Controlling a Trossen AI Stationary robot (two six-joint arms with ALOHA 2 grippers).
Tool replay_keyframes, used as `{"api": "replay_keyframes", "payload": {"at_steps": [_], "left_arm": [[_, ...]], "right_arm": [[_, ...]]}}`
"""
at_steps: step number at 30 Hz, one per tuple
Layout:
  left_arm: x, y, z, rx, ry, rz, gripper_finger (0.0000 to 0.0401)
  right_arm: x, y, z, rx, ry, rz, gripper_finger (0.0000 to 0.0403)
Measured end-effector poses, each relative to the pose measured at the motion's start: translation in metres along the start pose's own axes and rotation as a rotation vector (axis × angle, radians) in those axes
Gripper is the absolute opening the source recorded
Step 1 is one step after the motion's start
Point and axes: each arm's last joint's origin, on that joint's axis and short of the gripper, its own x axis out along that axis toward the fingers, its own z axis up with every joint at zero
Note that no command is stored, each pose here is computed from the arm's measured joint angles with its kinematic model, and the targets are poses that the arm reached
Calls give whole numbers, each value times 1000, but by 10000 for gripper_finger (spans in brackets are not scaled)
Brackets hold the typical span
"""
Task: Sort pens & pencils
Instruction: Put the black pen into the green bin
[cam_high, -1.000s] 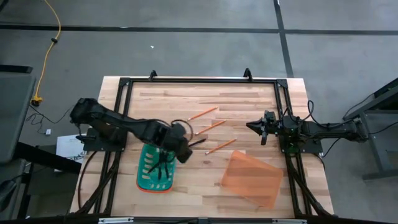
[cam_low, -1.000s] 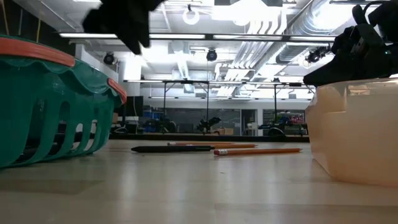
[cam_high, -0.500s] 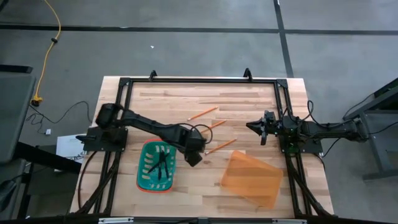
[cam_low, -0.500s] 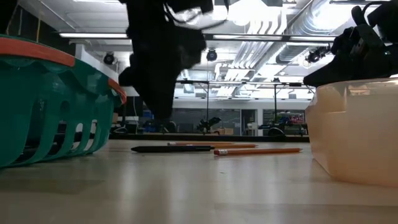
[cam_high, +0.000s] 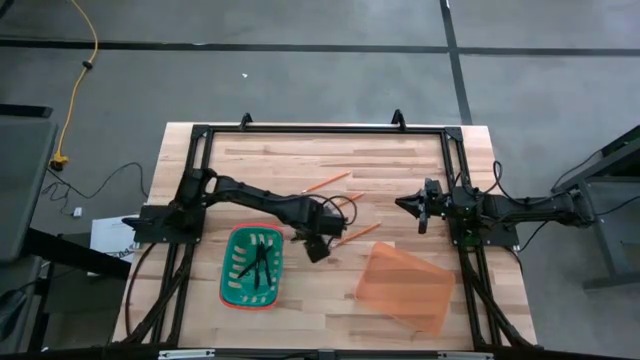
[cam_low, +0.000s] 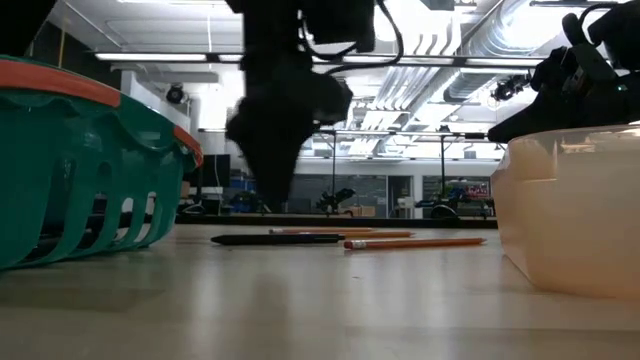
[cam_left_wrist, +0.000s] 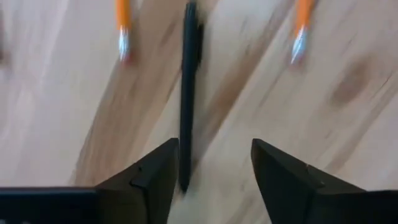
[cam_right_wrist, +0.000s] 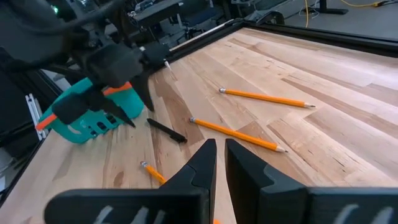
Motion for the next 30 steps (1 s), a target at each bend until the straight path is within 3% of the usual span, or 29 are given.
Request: {"api": "replay_keyframes", "payload": {"at_steps": [6,20,30], "left_arm": [[21,6,8,20,25,14,199],[43,6,9,52,50,69,124],[50,6,5,88,59,31,79]], "right_arm": [[1,0,-1,-2,9,-4,25],[2,-1,-2,-5,25,-11,25],[2,-1,-2,-5,26,-11,25]]}}
